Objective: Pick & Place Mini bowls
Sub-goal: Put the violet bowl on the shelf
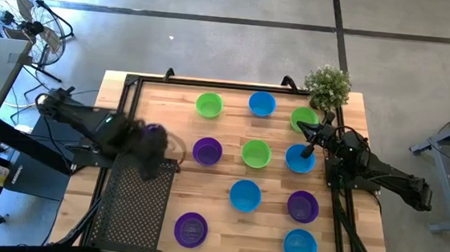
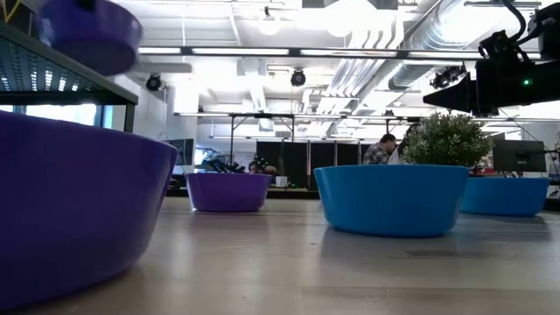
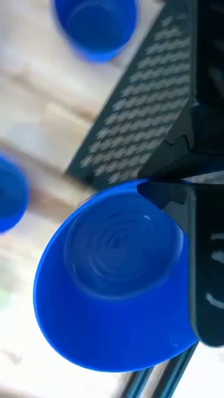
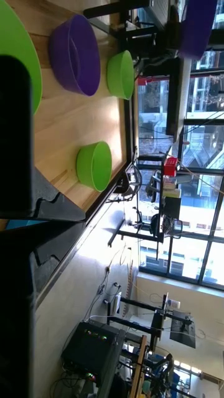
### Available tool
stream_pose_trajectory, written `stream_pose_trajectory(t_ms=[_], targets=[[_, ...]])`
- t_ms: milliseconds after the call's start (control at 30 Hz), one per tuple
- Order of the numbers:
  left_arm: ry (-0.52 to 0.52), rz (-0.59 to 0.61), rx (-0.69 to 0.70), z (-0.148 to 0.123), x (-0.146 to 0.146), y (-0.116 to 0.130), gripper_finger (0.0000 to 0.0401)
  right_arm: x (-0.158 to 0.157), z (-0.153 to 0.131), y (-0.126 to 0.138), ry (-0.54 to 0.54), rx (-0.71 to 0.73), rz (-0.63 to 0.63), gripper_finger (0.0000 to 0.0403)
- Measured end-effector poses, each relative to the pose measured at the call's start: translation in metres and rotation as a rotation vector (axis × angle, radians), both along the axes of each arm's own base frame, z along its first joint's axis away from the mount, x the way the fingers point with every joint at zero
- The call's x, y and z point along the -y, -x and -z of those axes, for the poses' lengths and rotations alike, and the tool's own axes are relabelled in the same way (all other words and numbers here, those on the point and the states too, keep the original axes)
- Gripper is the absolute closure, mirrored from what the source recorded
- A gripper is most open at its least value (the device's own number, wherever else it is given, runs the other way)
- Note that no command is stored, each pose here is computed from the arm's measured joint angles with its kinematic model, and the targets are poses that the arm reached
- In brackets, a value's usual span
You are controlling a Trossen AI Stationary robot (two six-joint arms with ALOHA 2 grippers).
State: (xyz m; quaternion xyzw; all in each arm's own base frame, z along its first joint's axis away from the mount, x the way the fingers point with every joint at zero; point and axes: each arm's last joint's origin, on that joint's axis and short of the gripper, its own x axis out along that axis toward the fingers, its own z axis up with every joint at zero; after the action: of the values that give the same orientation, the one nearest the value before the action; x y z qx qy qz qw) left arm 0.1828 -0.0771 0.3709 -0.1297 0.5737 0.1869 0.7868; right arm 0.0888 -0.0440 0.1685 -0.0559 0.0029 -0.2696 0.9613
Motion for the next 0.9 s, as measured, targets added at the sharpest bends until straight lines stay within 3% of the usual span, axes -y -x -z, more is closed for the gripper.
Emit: stream_pose_trajectory(t_ms=[367, 667, 900], targets=[[0.041, -0.019, 0.057, 0.005, 0.054, 0.029, 0.04, 0.0, 0.0, 0.0, 0.0, 0.001, 0.0, 0.0402], [0.068, -0.066, -0.113, 0.041, 0.074, 0.051, 0.04, 0.0, 0.0, 0.0, 0.0, 0.001, 0.0, 0.0402], [0.063, -0.096, -0.122, 0.049, 0.083, 0.064, 0.0401, 0.0, 0.0, 0.0, 0.001, 0.002, 0.0, 0.0402]])
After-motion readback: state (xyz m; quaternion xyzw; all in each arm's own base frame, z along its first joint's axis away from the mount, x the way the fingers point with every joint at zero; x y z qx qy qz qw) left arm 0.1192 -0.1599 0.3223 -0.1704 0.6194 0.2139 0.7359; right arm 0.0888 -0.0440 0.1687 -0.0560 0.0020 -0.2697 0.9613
